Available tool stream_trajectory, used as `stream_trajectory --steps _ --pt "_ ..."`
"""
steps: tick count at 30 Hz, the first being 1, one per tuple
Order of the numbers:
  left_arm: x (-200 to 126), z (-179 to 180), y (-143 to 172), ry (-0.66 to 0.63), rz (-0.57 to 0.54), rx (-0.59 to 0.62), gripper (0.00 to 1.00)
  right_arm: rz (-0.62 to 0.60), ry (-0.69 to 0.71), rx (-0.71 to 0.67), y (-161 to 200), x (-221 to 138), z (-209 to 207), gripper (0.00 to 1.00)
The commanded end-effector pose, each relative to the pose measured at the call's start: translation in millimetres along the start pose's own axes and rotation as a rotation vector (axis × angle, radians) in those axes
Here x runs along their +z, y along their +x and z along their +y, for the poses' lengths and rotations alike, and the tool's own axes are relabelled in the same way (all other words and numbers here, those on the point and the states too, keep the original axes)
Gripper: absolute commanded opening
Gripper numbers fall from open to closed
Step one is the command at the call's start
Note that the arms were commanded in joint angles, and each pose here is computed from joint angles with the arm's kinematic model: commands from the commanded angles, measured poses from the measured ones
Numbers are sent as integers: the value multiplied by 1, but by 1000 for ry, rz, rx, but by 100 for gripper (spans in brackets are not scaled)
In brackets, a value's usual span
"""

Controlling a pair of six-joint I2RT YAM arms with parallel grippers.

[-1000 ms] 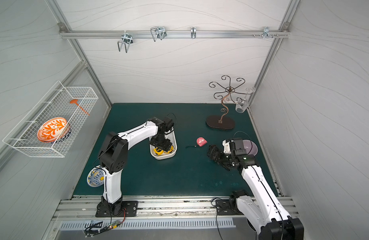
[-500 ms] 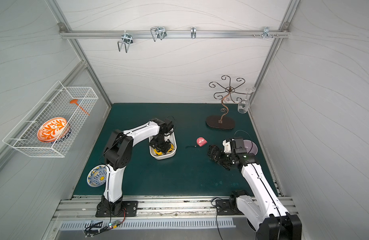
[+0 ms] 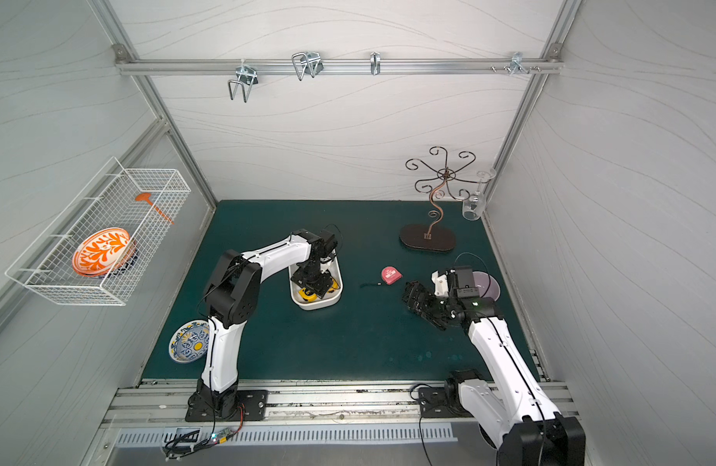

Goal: Take the tape measure out of the storage box
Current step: Pick up the tape measure from the storage box.

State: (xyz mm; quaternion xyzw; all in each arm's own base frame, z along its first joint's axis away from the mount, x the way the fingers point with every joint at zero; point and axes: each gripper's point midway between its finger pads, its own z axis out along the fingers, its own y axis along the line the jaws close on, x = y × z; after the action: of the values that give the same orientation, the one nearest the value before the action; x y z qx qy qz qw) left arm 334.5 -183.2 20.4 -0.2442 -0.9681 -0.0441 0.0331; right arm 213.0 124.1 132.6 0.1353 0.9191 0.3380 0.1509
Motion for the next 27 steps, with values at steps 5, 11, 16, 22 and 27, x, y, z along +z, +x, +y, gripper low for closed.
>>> stream_trajectory --steps 5,11,16,22,27 --pt "10 0 -13 6 -10 -13 59 -17 -28 -7 -2 -6 8 99" --pt "-1 4 -12 -13 -34 -22 30 -14 -35 -4 -1 -5 7 99" --pt "-19 11 -12 -41 -69 -36 16 -16 -56 -11 -2 -3 12 99" --pt "-48 16 -18 -47 -130 -72 8 -13 -73 -41 -1 -2 21 99" --pt "-77 22 -24 -46 -199 -122 2 -12 -105 -83 0 2 35 99"
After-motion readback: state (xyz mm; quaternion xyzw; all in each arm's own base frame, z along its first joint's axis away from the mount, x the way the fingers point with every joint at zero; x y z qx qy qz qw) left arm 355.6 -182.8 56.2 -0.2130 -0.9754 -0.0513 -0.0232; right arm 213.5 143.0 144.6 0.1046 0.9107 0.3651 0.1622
